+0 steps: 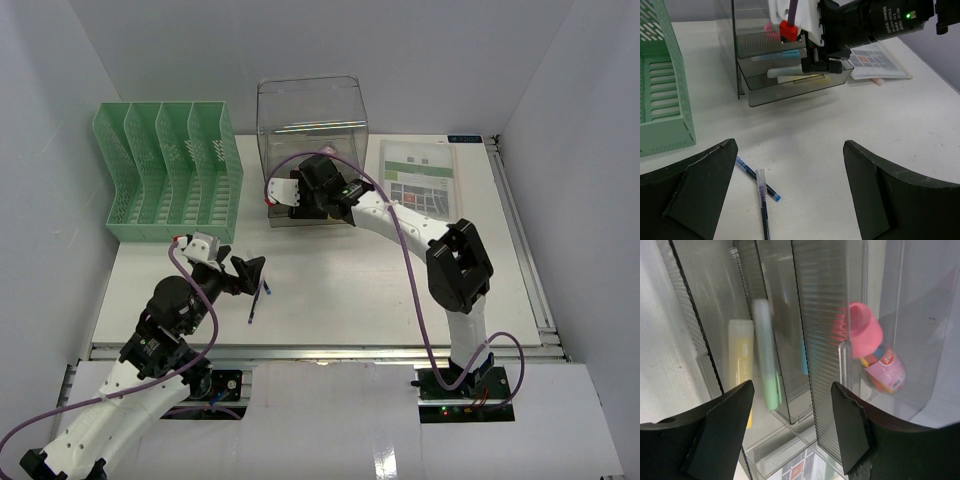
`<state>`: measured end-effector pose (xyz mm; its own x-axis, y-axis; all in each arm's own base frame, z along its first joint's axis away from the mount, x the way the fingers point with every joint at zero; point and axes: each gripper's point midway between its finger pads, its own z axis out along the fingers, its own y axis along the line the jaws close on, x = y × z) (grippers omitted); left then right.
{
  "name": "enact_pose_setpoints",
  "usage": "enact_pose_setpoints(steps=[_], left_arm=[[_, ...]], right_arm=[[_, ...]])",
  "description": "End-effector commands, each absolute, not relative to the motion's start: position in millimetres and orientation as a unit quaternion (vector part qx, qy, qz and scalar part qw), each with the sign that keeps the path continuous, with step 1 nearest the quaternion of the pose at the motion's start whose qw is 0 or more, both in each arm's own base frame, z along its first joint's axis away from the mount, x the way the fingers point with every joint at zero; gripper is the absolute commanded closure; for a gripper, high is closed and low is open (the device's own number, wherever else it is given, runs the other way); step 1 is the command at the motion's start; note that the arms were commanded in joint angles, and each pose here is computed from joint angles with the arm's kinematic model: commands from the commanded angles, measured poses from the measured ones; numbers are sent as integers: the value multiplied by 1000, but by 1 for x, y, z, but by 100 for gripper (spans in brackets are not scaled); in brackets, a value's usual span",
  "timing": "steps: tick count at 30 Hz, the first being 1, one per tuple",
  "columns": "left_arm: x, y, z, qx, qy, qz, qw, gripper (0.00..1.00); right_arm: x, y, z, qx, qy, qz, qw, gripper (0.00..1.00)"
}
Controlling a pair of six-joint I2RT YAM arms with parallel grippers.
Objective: Organize the desk
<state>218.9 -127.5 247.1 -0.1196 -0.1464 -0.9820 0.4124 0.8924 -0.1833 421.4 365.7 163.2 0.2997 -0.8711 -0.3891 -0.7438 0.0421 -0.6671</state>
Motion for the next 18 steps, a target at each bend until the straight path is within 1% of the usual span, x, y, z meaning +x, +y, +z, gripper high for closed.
enact_pose_setpoints(steps=[1, 5, 7, 10, 11, 12, 14, 16, 18], left_arm=[[218, -126, 257, 92, 711, -213, 664, 2], [216, -126, 259, 94, 708, -216, 666, 2], [215, -126, 259, 94, 707, -218, 666, 2], [213, -126, 262, 96, 702, -223, 670, 2], [212, -126, 264, 97, 700, -225, 671, 2], [212, -127, 264, 98, 699, -226, 671, 2], [211, -127, 266, 99, 697, -227, 673, 2], [211, -127, 266, 101, 696, -228, 673, 2], [211, -128, 266, 102, 696, -229, 673, 2]], right_arm=[[431, 366, 202, -642, 598, -85, 472, 21], [395, 359, 213, -641, 608, -11, 468, 14], [369, 350, 214, -647, 609, 51, 457, 12], [337, 313, 211, -626, 634, 117, 439, 12], [333, 301, 209, -614, 647, 132, 432, 12], [336, 272, 201, -584, 680, 150, 417, 13], [333, 237, 189, -526, 730, 186, 394, 14], [328, 211, 176, -486, 761, 206, 377, 15], [324, 183, 148, -448, 801, 192, 349, 16]])
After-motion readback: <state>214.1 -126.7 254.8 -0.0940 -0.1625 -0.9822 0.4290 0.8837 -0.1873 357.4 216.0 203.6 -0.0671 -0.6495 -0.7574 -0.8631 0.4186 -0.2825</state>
